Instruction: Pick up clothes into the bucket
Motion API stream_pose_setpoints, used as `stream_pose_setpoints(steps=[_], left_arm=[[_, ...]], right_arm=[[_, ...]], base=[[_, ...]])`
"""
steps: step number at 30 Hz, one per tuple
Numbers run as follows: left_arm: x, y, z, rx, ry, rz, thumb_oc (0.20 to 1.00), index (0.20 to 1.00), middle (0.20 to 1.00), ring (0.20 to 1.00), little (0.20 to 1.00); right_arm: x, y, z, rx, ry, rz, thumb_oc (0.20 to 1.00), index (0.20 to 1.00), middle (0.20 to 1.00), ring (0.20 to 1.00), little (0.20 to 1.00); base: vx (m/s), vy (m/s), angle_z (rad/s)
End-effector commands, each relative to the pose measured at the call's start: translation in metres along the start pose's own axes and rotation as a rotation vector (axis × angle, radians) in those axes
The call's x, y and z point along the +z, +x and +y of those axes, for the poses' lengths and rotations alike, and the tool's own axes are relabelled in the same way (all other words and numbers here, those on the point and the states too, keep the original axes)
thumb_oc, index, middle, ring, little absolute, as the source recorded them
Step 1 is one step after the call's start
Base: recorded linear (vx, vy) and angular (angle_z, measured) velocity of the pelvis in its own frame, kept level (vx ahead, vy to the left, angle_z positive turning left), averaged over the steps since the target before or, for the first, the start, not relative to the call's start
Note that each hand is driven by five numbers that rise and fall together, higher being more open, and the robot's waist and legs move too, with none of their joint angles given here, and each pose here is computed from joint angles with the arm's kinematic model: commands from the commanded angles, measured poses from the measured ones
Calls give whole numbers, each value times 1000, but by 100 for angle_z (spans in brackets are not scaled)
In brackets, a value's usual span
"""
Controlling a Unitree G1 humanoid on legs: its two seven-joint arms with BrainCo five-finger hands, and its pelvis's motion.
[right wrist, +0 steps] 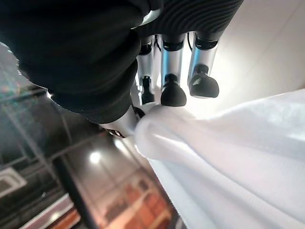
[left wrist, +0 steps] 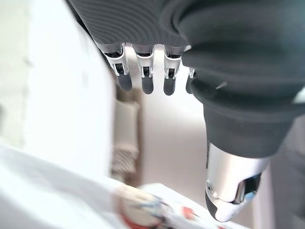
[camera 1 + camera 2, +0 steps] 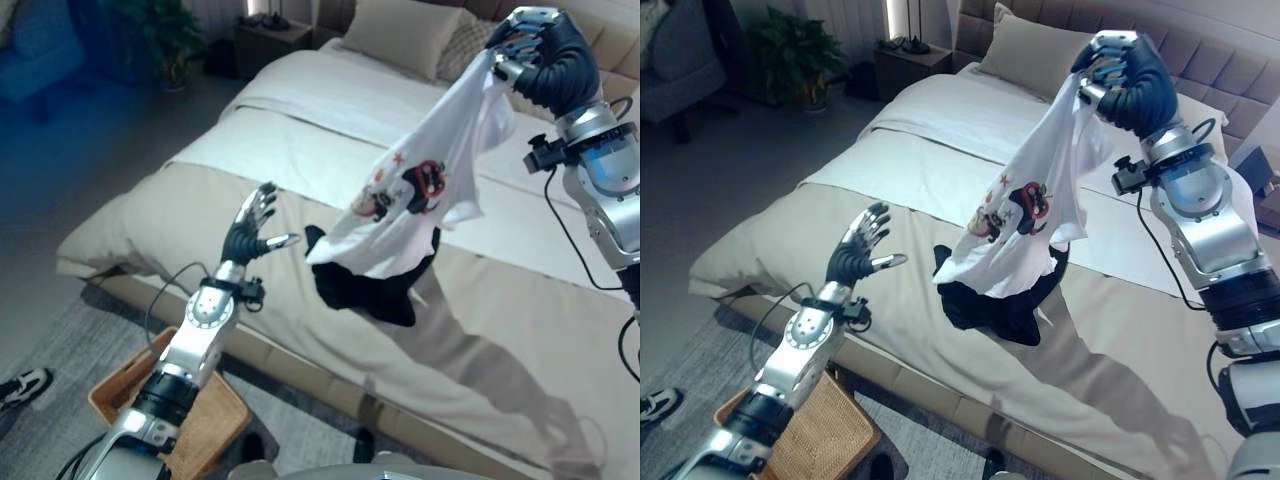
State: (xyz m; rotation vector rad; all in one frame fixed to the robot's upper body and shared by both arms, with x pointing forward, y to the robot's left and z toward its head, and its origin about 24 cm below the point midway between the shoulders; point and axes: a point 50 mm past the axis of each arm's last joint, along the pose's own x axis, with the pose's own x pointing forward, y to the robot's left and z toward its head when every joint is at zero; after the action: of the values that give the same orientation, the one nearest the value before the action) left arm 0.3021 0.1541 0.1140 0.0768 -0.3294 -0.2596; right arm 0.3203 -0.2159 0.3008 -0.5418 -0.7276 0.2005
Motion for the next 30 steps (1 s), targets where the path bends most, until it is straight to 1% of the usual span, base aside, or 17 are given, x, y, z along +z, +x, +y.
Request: stream_pose_setpoints(steps=[1,2,3,5,6,7,10,12,13,15,18,22,23,26,27,28,30], left_arm=[[25,27,-22,-149,42,-107,1000,1000,1000,1000,1000],[25,27,-22,-149,42,-107,1000,1000,1000,1000,1000],[28,37,-32,-189,78,-118,1000,1000,1000,1000,1000],[25,46,-45,-223,80,-93,1000,1000,1000,1000,1000],[25,47,-46,-223,80,-95,1000,1000,1000,1000,1000],[25,53,-57,-254,84,-87,1000,1000,1000,1000,1000],[21,59,-81,-335,10,-46,1000,1000,1000,1000,1000],[20,60,-91,-377,-21,-33,1000,1000,1000,1000,1000],[18,60,-105,-436,-127,9,1000,1000,1000,1000,1000],[13,56,-117,-488,-193,56,1000,1000,1000,1000,1000],[8,53,-128,-564,-116,79,1000,1000,1000,1000,1000],[-6,53,-136,-588,-38,134,1000,1000,1000,1000,1000],[-17,50,-142,-604,-18,183,1000,1000,1000,1000,1000],[-34,48,-147,-596,91,237,1000,1000,1000,1000,1000],[-34,48,-147,-596,92,236,1000,1000,1000,1000,1000],[-43,48,-149,-585,163,261,1000,1000,1000,1000,1000],[-46,48,-153,-578,147,276,1000,1000,1000,1000,1000]], right_arm=[[30,9,1,50,114,-133,200,200,200,200,200],[30,9,1,50,114,-133,200,200,200,200,200],[30,10,6,79,131,-132,200,200,200,200,200],[34,13,12,106,125,-137,200,200,200,200,200],[34,13,11,106,124,-137,200,200,200,200,200],[36,15,15,121,136,-144,200,200,200,200,200],[36,17,20,145,147,-143,200,200,200,200,200],[36,17,21,151,145,-141,200,200,200,200,200],[37,19,25,169,153,-143,200,200,200,200,200],[38,21,27,172,153,-147,200,200,200,200,200],[41,25,27,177,140,-153,200,200,200,200,200],[45,28,29,190,128,-167,200,200,200,200,200],[49,30,30,193,127,-185,200,200,200,200,200],[52,32,31,186,133,-203,200,200,200,200,200],[52,32,31,186,132,-203,200,200,200,200,200],[55,34,33,189,129,-216,200,200,200,200,200],[58,36,33,186,136,-228,200,200,200,200,200]], base=[[0,0,0],[0,0,0],[0,0,0],[5,-5,-2],[0,0,0],[0,0,0],[1,-1,1],[0,0,0],[0,0,0],[0,0,0],[0,0,0],[0,0,0],[0,0,0],[0,0,0],[0,0,0],[0,0,0],[0,0,0]])
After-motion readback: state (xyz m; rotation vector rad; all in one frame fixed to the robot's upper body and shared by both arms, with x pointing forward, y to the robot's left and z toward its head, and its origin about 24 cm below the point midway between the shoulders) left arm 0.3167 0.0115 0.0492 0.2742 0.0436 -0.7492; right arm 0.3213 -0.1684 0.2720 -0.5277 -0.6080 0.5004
